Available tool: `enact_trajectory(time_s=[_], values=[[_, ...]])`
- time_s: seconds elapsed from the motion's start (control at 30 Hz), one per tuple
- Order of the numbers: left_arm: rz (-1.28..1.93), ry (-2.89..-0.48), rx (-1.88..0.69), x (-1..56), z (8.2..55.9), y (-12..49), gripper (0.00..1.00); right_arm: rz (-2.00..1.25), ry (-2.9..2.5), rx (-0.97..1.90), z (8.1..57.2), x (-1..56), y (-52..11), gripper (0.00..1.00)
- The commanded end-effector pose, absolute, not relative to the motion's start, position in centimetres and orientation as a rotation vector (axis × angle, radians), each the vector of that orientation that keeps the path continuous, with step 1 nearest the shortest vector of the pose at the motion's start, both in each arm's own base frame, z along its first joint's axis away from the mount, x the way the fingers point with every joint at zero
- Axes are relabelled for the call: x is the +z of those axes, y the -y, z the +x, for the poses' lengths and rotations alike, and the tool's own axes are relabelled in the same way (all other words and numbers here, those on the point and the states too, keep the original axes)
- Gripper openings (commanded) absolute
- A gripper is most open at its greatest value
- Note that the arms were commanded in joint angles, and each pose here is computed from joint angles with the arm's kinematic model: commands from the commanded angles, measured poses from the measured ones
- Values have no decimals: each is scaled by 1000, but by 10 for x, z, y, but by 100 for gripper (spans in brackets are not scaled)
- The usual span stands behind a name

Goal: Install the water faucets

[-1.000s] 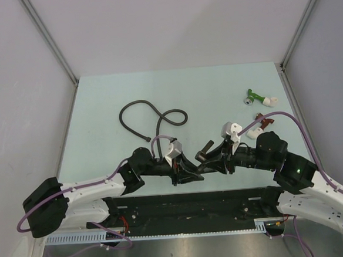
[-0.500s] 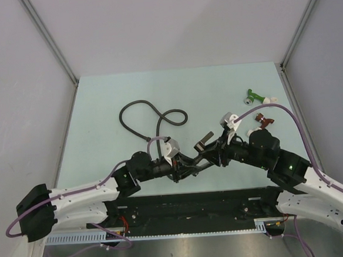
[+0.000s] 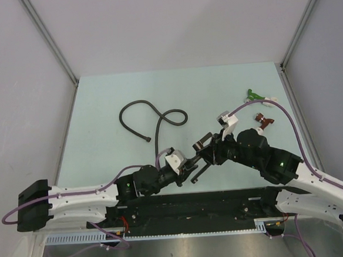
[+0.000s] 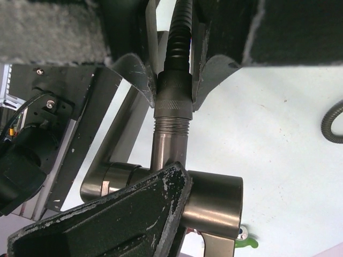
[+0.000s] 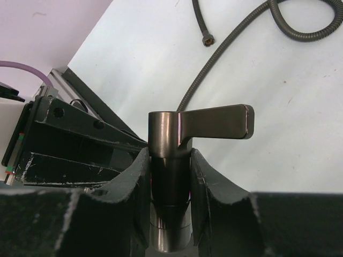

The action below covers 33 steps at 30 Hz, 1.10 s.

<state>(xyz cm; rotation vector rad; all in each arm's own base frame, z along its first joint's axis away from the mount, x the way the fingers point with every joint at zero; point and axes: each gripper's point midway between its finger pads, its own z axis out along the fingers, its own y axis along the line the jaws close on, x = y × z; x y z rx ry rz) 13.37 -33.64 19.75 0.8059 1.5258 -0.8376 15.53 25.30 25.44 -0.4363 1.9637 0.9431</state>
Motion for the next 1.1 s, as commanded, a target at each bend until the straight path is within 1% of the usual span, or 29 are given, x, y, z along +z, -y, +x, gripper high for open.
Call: enact_trajectory(time_s=[0.0, 0.03, 0.07, 0.13, 0.17, 0.27, 0.43, 0.47, 0.63, 0.67, 0.77, 0.87, 1.07], values=[[644, -1469, -718, 231, 163, 322, 0, -397, -1844, 965, 159, 297, -246, 18], [649, -1459, -731, 233, 161, 321, 0, -429, -1802, 968, 156, 304, -244, 23], [673, -1443, -757, 234, 157, 323, 0, -448, -1781, 967, 154, 308, -242, 30], [689, -1411, -789, 239, 152, 321, 0, -492, -1744, 965, 149, 316, -236, 39], [709, -1394, -806, 240, 148, 322, 0, -548, -1716, 938, 147, 317, -234, 48], [719, -1357, -844, 248, 145, 317, 0, -656, -1625, 913, 137, 329, -225, 59], [812, -1288, -940, 256, 129, 317, 0, -806, -1461, 874, 118, 345, -210, 66], [825, -1281, -949, 256, 128, 316, 0, -851, -1420, 858, 114, 346, -208, 71], [949, -1195, -1071, 267, 104, 317, 0, -1126, -1194, 734, 92, 343, -195, 81], [970, -1204, -1077, 264, 103, 316, 0, -1170, -1155, 710, 89, 342, -193, 85], [1027, -1190, -1120, 268, 94, 318, 0, -1331, -999, 641, 75, 336, -189, 91], [1081, -1167, -1167, 272, 83, 322, 0, -1404, -918, 557, 75, 332, -186, 94], [1155, -1148, -1219, 276, 72, 327, 0, -1533, -833, 445, 81, 321, -189, 94]])
